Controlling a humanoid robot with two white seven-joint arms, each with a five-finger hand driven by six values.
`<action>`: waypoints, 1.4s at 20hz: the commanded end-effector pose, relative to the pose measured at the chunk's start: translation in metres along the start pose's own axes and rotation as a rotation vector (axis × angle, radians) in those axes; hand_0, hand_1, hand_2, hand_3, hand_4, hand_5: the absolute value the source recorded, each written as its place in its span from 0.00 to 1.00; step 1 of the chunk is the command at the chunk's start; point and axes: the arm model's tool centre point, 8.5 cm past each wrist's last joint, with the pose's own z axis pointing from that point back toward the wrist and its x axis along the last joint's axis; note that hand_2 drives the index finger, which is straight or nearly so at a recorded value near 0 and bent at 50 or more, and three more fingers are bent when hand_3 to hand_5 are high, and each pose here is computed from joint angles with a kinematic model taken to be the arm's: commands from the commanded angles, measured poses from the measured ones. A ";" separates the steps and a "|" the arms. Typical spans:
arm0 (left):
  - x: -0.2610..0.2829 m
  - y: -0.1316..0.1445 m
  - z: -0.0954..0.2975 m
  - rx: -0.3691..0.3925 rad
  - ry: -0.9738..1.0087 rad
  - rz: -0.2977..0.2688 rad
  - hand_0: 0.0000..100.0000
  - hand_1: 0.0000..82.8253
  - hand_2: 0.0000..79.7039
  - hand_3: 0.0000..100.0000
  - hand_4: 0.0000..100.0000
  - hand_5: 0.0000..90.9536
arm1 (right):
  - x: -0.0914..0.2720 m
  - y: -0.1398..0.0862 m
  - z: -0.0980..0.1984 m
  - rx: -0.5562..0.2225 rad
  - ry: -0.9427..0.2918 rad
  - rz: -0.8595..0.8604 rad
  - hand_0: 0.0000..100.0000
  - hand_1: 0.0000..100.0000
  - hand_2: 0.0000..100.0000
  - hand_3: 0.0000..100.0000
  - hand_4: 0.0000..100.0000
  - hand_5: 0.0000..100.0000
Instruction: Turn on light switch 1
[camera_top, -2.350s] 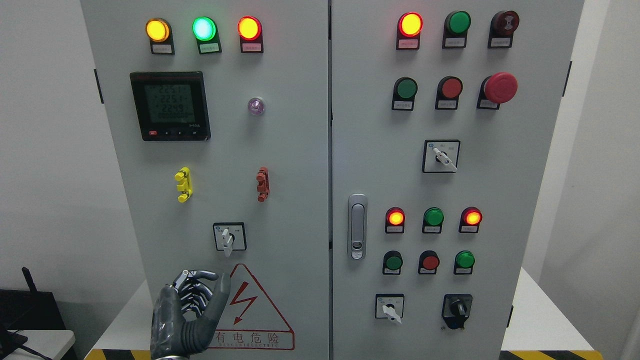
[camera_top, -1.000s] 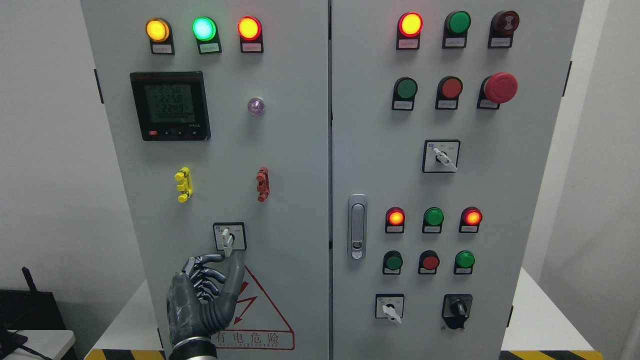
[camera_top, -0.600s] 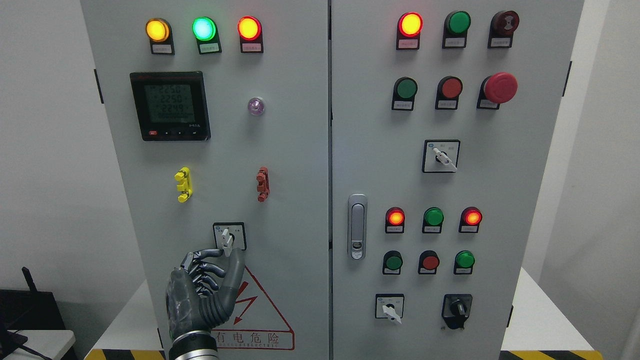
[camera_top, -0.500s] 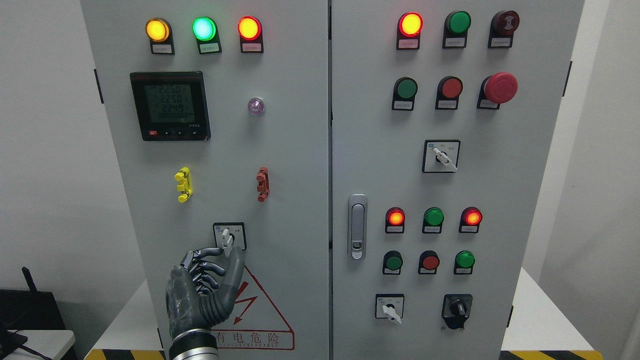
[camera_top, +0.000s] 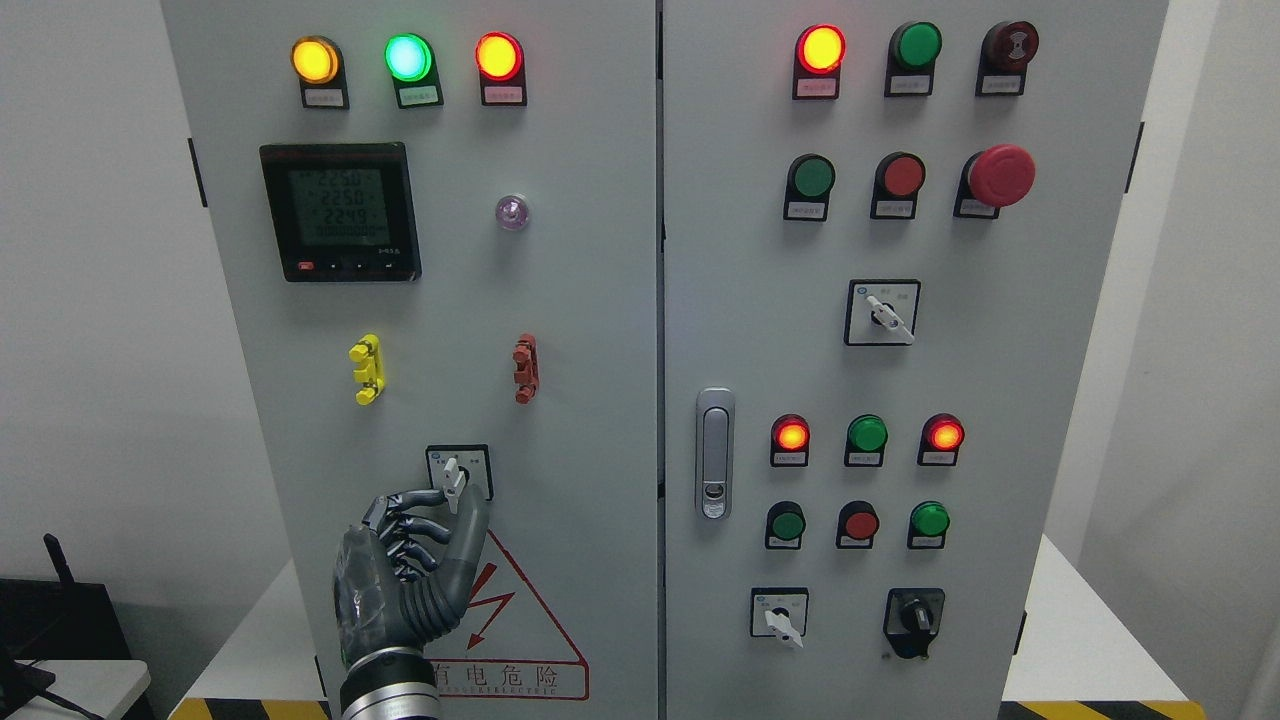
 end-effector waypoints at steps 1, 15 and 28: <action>0.002 -0.002 -0.002 -0.010 0.020 0.010 0.19 0.56 0.56 0.75 0.88 0.96 | 0.000 0.000 0.000 0.000 0.001 -0.007 0.12 0.39 0.00 0.00 0.00 0.00; 0.011 -0.004 -0.007 -0.012 0.032 0.006 0.31 0.48 0.61 0.76 0.89 0.96 | 0.000 0.000 0.000 0.000 0.001 -0.008 0.12 0.39 0.00 0.00 0.00 0.00; 0.009 -0.004 -0.008 -0.012 0.044 0.000 0.32 0.46 0.60 0.74 0.88 0.96 | -0.001 0.001 0.000 0.002 0.003 -0.008 0.12 0.39 0.00 0.00 0.00 0.00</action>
